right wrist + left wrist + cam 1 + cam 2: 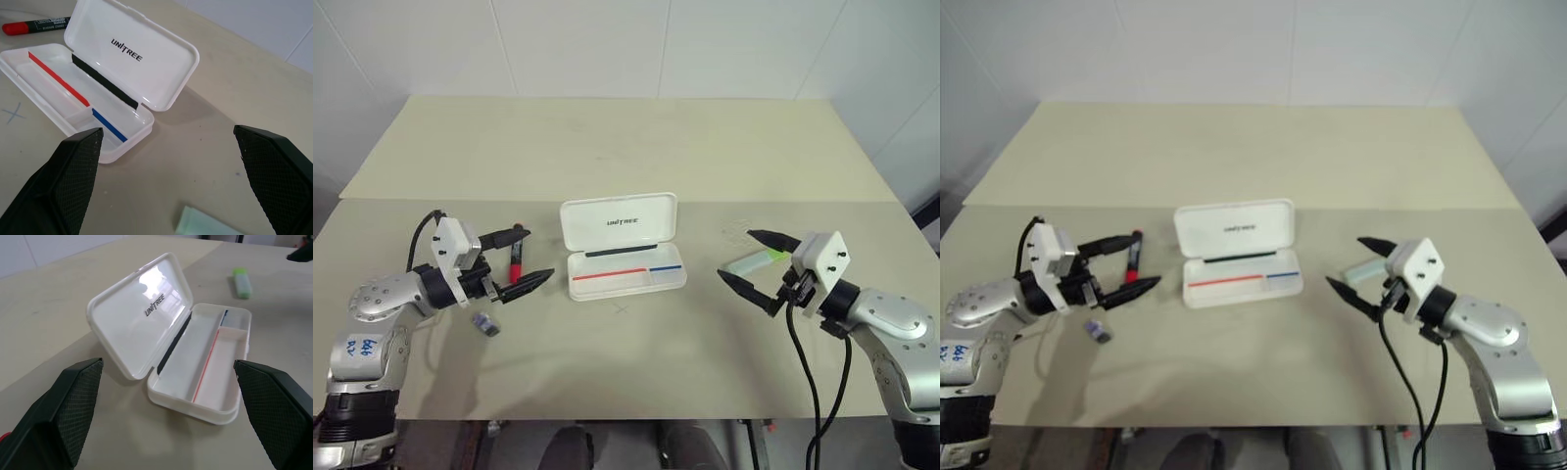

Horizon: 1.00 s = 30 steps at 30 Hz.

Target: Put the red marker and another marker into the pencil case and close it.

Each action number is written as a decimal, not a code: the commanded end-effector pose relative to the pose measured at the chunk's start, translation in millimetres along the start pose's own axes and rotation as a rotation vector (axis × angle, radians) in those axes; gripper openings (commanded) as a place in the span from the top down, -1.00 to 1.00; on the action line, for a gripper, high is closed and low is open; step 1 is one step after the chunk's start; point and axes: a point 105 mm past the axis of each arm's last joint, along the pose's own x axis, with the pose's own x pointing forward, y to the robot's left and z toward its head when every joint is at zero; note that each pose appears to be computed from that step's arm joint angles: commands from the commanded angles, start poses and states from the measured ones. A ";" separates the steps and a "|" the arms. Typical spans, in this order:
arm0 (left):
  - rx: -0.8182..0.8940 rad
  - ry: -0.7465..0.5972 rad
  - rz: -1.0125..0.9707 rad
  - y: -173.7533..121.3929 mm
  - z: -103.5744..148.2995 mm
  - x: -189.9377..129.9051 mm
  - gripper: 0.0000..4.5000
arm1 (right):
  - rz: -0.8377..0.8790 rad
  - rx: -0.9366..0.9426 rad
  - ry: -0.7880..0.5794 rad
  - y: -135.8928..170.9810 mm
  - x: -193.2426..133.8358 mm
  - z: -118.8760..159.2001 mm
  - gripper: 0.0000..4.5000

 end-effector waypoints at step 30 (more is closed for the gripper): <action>0.098 0.057 -0.353 -46.6 5.8 55.2 -0.09 | 0.133 -0.012 -0.108 28.8 2.3 41.1 -1.00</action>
